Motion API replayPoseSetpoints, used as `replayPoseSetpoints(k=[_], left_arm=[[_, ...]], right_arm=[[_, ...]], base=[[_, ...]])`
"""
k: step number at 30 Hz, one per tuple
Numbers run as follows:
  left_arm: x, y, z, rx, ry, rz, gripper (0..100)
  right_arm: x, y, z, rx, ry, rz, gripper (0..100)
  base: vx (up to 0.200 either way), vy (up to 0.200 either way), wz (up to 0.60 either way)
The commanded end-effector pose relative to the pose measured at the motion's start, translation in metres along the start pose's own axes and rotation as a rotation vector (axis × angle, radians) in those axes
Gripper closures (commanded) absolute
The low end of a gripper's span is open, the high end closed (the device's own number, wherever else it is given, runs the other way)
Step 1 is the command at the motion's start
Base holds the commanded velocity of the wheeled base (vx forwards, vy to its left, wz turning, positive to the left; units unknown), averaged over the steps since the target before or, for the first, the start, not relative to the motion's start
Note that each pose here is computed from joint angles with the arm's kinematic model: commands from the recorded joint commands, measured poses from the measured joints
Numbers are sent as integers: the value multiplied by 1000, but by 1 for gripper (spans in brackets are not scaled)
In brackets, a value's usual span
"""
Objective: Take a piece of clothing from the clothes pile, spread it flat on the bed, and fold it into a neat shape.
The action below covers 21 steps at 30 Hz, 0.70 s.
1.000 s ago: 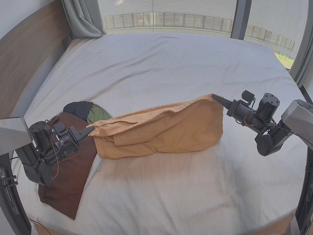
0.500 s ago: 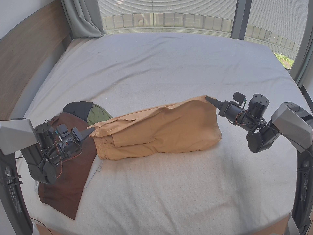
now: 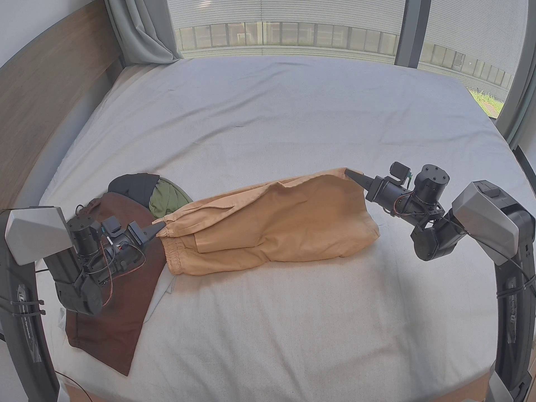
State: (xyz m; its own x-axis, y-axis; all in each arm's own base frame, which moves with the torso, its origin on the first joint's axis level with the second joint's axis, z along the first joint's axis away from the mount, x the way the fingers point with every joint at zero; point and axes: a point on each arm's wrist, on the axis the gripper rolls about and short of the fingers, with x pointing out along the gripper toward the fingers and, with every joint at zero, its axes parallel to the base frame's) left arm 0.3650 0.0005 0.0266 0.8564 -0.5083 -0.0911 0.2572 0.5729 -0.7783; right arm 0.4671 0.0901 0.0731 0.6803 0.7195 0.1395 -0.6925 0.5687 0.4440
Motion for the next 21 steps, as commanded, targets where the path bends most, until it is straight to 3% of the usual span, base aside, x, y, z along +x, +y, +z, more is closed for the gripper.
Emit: replayPoseSetpoints(k=[1,7,8,9,10,21], left_arm=[[1,3,-2,-5,5,5,100],[2,3,1,-1,-4,1,100],[2,3,2,-1,-7,0,0],[2,3,2,-2,-7,0,0],[2,3,2,-3,-8,-1,0],[-1,-4,13,-5,-42,-15,0]], right_arm=[[6,-7,-5,-3,-3,5,100],[8,-8,-4,-5,-3,5,100],[8,-8,-3,-8,-7,5,100],[9,-8,-2,-9,-9,7,100],[9,-8,-2,-9,-9,7,0],[5,3,8,-11,-8,8,0]], base=[[0,0,0],[0,0,0],[0,0,0],[0,0,0],[0,0,0],[0,0,0]])
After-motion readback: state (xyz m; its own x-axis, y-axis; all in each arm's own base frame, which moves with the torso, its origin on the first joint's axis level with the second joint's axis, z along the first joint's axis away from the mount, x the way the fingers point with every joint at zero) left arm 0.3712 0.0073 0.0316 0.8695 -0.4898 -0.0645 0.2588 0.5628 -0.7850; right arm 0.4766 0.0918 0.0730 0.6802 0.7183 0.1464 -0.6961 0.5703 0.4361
